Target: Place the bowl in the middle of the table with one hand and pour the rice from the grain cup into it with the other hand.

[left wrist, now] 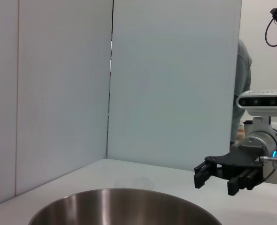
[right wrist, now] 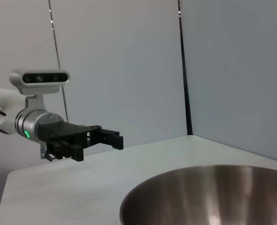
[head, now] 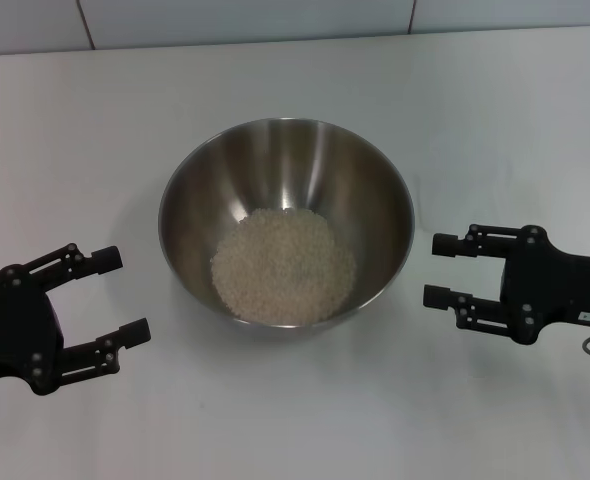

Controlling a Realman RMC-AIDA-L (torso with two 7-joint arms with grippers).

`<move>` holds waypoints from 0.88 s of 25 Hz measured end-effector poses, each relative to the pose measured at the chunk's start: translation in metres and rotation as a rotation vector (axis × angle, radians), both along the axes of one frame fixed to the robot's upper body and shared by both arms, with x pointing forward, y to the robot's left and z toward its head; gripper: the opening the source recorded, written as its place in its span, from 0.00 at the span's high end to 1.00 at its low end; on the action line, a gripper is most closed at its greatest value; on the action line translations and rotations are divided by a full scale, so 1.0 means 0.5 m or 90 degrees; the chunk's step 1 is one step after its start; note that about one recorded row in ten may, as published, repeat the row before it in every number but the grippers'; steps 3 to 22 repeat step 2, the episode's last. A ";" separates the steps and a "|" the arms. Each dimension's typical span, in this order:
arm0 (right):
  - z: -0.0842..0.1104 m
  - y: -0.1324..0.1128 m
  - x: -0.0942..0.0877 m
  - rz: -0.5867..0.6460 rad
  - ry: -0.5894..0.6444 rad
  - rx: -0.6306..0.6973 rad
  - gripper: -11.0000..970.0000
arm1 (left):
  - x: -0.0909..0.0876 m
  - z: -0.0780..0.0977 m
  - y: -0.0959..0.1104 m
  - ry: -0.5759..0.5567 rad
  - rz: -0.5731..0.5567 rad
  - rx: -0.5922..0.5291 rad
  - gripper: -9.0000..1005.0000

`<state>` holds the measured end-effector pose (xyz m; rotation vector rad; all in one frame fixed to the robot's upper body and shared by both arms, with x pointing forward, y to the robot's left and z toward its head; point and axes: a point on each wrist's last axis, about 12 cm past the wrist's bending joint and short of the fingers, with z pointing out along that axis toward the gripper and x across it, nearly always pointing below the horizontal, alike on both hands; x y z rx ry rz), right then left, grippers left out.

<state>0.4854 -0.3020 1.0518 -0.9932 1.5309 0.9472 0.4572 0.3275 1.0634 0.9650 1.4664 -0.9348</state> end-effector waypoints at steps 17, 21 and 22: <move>-0.001 0.000 -0.001 -0.001 0.004 0.001 0.38 | 0.000 0.000 0.000 0.000 0.000 0.000 0.19; -0.001 0.000 -0.001 -0.001 0.004 0.001 0.38 | 0.000 0.000 0.000 0.000 0.000 0.000 0.19; -0.001 0.000 -0.001 -0.001 0.004 0.001 0.38 | 0.000 0.000 0.000 0.000 0.000 0.000 0.19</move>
